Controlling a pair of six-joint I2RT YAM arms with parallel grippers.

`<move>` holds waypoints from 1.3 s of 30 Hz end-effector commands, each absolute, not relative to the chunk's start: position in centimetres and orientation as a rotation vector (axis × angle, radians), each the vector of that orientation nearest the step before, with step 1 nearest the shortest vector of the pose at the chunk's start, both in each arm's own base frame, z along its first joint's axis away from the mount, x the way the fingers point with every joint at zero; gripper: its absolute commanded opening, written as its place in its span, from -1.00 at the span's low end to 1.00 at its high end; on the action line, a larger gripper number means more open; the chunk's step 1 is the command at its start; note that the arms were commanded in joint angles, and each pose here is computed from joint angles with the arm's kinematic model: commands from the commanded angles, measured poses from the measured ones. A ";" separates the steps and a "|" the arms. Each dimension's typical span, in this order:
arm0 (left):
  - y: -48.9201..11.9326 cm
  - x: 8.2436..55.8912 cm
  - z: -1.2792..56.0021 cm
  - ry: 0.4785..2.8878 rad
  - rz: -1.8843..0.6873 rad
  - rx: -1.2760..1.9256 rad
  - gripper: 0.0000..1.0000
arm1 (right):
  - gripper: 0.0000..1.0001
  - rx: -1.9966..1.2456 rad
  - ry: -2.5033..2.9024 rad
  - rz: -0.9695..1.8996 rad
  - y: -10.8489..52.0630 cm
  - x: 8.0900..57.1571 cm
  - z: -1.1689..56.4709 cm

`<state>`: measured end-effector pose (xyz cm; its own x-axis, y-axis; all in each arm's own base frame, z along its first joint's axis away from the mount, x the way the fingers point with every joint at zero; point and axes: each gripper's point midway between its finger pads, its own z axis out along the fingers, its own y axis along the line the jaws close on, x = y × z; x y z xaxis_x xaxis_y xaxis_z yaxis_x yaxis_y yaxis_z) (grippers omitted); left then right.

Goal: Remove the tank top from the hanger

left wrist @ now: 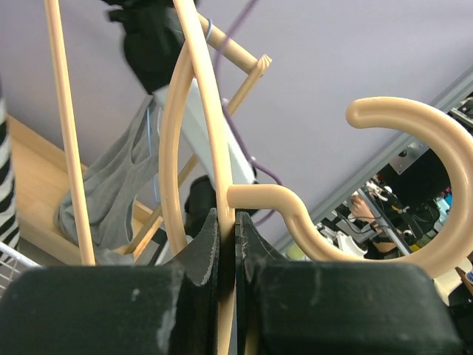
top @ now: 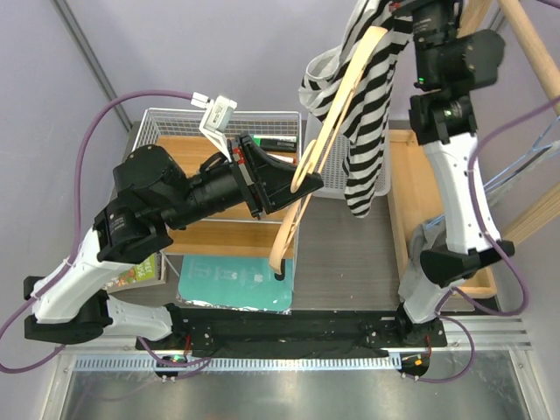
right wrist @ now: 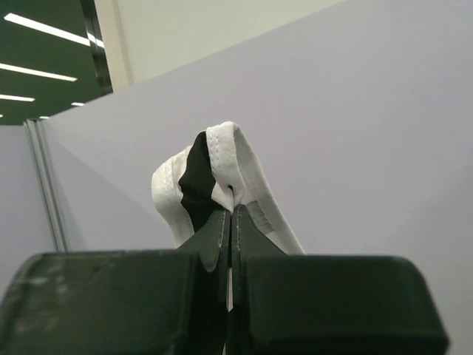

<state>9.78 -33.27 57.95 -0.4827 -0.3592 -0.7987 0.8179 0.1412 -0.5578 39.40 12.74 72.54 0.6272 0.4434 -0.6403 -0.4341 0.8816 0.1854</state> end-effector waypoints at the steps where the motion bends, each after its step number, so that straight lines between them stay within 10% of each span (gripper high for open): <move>1: -31.8 8.9 59.6 1.349 -1.538 0.506 -0.99 | -0.98 -0.035 0.651 0.450 13.7 41.7 72.7; 18: -31.5 8.4 60.1 1.341 -1.570 0.508 -0.99 | -0.98 -0.045 0.797 0.323 14.0 47.3 68.2; 39: -31.6 7.5 61.3 1.299 -1.676 0.481 -1.00 | -0.95 0.157 1.649 0.246 13.1 48.2 37.9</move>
<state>7.92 -32.93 58.90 -0.5138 -0.3567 -0.7803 0.8266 0.0377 -0.5615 48.27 14.54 36.95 -0.0753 0.2286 -0.9706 -0.1433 0.9608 0.2375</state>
